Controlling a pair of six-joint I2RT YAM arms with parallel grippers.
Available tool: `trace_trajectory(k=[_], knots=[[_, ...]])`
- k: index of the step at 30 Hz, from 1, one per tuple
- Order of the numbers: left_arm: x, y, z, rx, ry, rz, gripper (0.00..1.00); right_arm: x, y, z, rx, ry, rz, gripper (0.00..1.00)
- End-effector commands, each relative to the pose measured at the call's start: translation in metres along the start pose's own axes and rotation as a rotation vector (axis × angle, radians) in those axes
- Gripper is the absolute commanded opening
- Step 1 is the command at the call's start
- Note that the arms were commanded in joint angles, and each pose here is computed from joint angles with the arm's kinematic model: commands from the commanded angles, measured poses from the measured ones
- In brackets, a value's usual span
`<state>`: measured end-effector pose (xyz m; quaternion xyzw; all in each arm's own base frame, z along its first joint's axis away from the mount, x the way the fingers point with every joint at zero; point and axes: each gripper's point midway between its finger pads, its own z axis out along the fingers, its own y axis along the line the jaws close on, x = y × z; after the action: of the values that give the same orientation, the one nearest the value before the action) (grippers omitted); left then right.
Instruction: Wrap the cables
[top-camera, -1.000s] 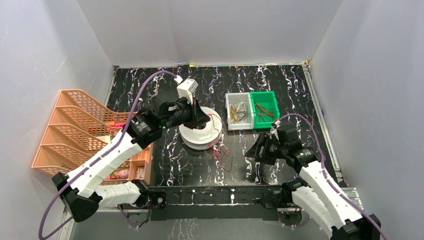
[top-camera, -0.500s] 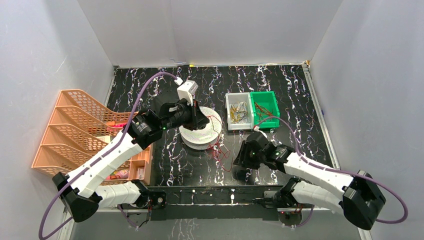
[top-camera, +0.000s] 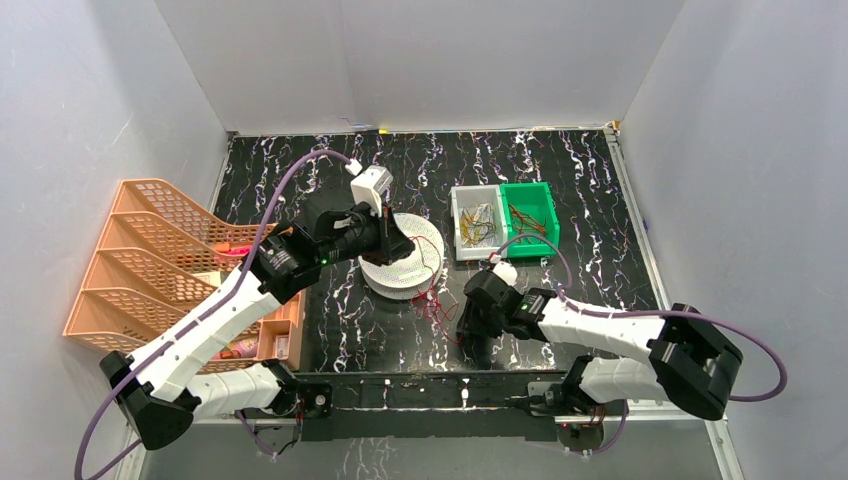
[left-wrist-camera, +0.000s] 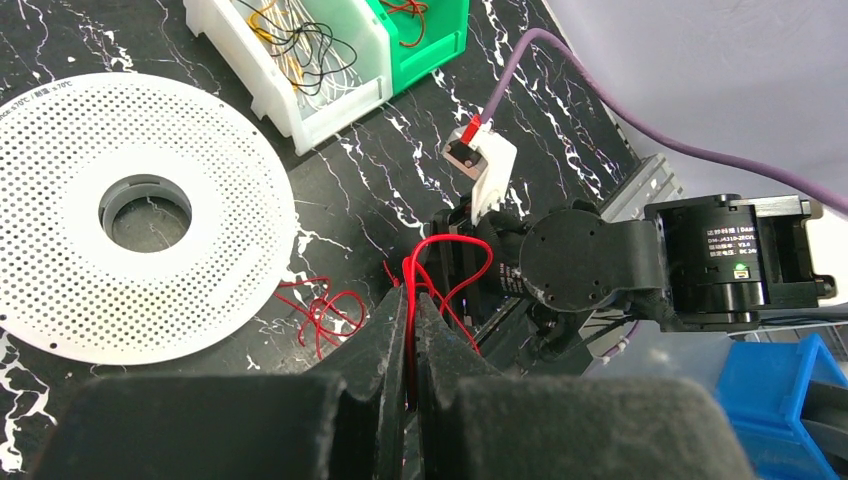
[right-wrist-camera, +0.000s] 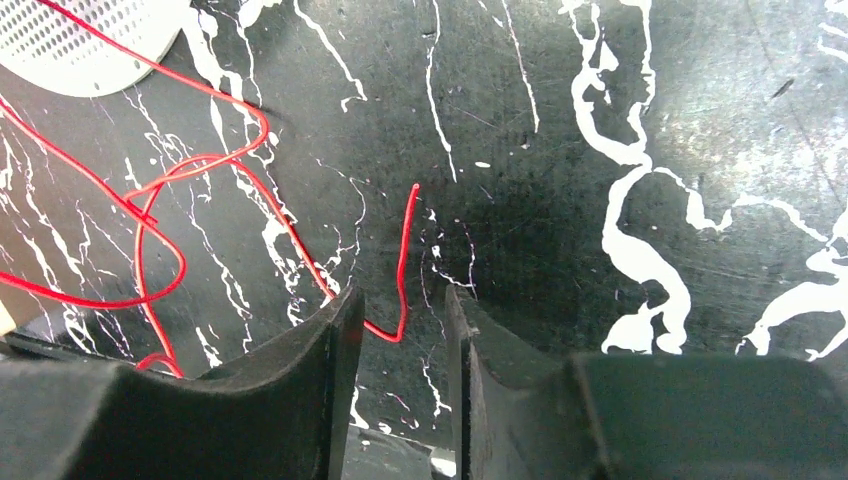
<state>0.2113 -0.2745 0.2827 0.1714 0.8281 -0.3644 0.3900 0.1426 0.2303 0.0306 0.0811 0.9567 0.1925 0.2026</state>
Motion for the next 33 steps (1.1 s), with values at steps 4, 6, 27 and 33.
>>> trace_trajectory(k=[4,6,27,33], knots=[[0.001,-0.004,-0.014,0.018,-0.012,0.017,0.00,-0.017,0.018,0.003,-0.017,-0.091,0.032,0.38],[0.002,-0.004,-0.015,0.017,-0.012,0.017,0.00,-0.016,0.017,0.005,-0.008,-0.093,0.030,0.36],[0.027,-0.007,-0.020,0.061,0.045,-0.057,0.00,-0.055,0.017,-0.034,0.027,-0.257,0.010,0.00],[0.044,-0.020,-0.022,0.148,0.107,-0.096,0.00,-0.113,0.008,-0.118,0.046,-0.512,0.026,0.00]])
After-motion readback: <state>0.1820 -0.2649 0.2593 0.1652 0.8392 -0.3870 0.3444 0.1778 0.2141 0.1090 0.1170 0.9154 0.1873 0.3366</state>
